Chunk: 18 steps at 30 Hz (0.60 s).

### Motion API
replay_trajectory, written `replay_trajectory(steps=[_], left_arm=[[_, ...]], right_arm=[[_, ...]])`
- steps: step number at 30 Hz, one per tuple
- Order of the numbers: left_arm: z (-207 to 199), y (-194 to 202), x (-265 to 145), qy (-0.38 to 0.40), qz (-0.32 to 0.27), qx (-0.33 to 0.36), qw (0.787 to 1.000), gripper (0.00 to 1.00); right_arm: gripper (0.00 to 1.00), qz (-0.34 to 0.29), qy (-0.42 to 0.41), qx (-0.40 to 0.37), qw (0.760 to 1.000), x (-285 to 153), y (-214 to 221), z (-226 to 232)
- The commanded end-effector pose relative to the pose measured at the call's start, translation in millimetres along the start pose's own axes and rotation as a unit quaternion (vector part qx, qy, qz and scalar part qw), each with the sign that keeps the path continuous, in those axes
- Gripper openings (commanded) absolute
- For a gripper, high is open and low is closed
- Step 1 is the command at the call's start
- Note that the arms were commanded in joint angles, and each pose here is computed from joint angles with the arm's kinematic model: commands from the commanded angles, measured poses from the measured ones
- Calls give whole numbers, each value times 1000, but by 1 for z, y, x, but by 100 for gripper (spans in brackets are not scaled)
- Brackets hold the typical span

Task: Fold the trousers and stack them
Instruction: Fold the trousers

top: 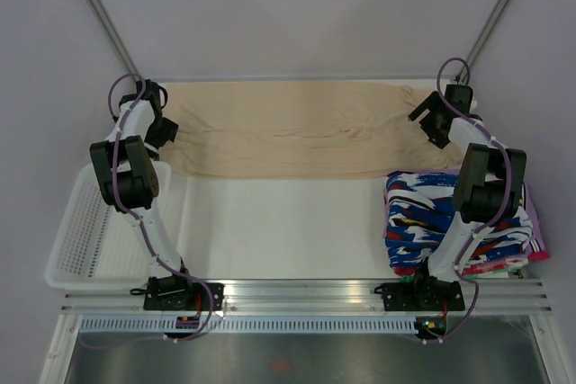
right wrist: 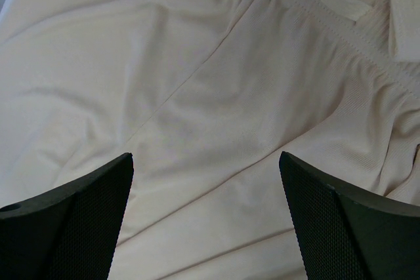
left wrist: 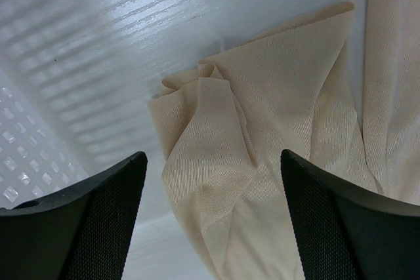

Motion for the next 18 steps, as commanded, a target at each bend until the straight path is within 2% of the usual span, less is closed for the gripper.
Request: replay_trajectory(steps=[1, 6, 8, 9, 11, 18], left_arm=[[19, 11, -7, -57, 23, -28, 998, 88], [36, 9, -4, -72, 23, -33, 997, 85], [36, 9, 0, -66, 24, -34, 997, 79], [35, 8, 4, -62, 23, -34, 997, 72], [31, 9, 9, -47, 27, -30, 998, 67], [20, 11, 30, -13, 39, -1, 999, 61]], right_arm=[[98, -31, 7, 13, 999, -6, -10, 4], [98, -57, 60, 32, 996, -16, -13, -17], [98, -61, 92, 57, 992, -16, -15, -32], [98, -64, 102, 66, 990, -16, -16, -36], [98, -65, 123, 92, 986, -17, -20, -48], [98, -78, 142, 106, 981, -24, -27, -56]])
Point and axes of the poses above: each gripper's point midway between its finger pads, its own x axis out along the fingers, its own z axis along the line the jaws close on, y = z × x, the point moved 10 cm from there along -x, back along the fingers, and after that the axes turned 14 degrees about x, right-handed, at the moved point
